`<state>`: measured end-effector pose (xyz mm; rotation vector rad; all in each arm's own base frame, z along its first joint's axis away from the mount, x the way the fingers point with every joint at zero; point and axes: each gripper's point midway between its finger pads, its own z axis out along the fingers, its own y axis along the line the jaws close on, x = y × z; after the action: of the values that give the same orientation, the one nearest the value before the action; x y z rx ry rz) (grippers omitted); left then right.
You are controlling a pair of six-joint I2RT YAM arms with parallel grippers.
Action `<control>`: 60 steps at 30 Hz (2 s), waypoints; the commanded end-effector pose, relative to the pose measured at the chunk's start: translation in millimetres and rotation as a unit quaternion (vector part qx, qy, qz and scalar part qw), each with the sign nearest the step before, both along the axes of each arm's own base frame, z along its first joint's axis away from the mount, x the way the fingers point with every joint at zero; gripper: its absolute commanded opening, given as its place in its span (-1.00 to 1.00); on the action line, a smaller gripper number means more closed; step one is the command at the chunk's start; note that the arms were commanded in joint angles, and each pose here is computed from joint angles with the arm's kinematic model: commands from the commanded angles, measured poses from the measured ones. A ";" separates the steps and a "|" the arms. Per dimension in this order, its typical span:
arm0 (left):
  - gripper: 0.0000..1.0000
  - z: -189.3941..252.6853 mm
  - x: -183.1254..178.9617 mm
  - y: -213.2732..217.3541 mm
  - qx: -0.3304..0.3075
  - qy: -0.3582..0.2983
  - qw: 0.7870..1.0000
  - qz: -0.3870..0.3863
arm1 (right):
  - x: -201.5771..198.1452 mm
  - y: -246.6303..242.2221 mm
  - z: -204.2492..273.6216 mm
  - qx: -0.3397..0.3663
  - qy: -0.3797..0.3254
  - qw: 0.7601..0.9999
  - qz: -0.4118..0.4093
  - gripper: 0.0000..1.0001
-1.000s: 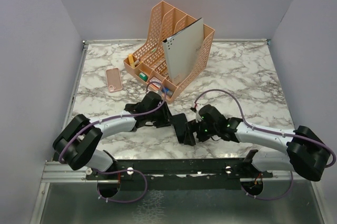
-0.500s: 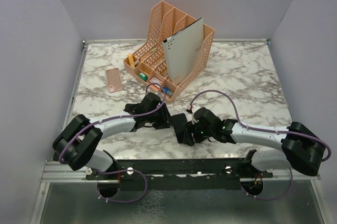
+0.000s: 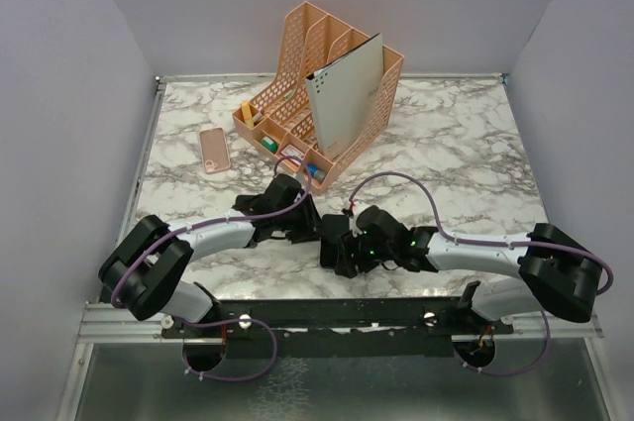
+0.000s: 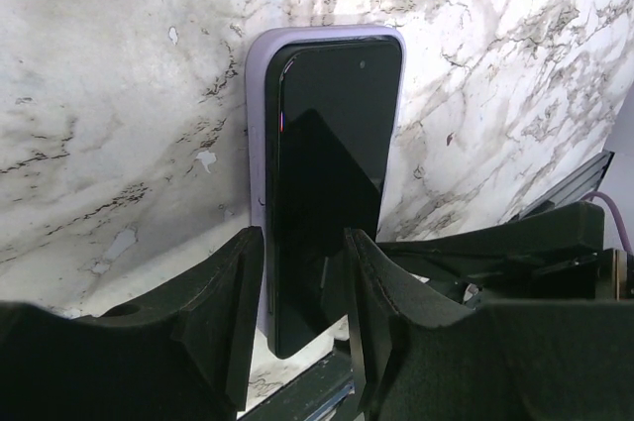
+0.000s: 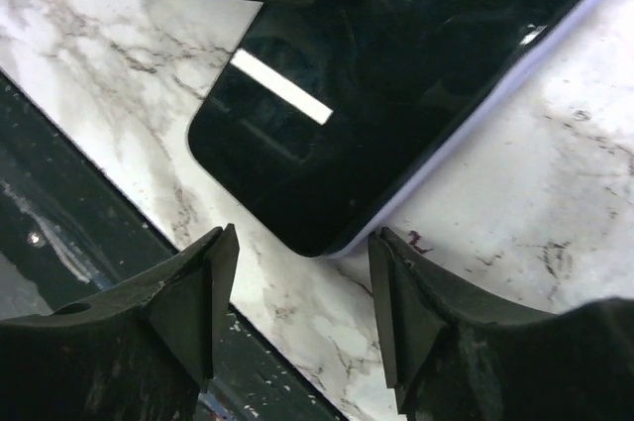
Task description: Put the phone into the phone case
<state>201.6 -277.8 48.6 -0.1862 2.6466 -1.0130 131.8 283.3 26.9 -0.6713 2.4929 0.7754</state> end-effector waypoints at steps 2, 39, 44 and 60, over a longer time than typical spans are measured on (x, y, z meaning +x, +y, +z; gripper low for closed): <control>-0.14 1.5 -4.2 1.9 -0.002 -0.003 1.000 -0.013 | 1.6 -2.3 5.6 -0.013 -0.011 1.000 -0.001 0.36; -0.18 -13.2 -21.6 2.1 -0.005 0.032 0.999 -0.036 | 11.2 -3.5 -8.0 -0.049 -0.085 0.995 0.012 -0.02; -0.27 -14.0 -24.3 -2.8 -0.014 0.032 0.998 -0.044 | 11.0 -9.8 -10.0 -0.054 -0.083 0.995 -0.002 -0.32; -0.62 -20.3 -26.8 -3.8 -0.007 0.031 0.999 -0.043 | 7.2 -16.8 0.1 -0.016 -0.044 0.995 -0.089 0.11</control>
<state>183.6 -279.7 33.3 -0.1319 2.7081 -1.0579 133.5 275.4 25.3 -0.6225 2.4472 0.6462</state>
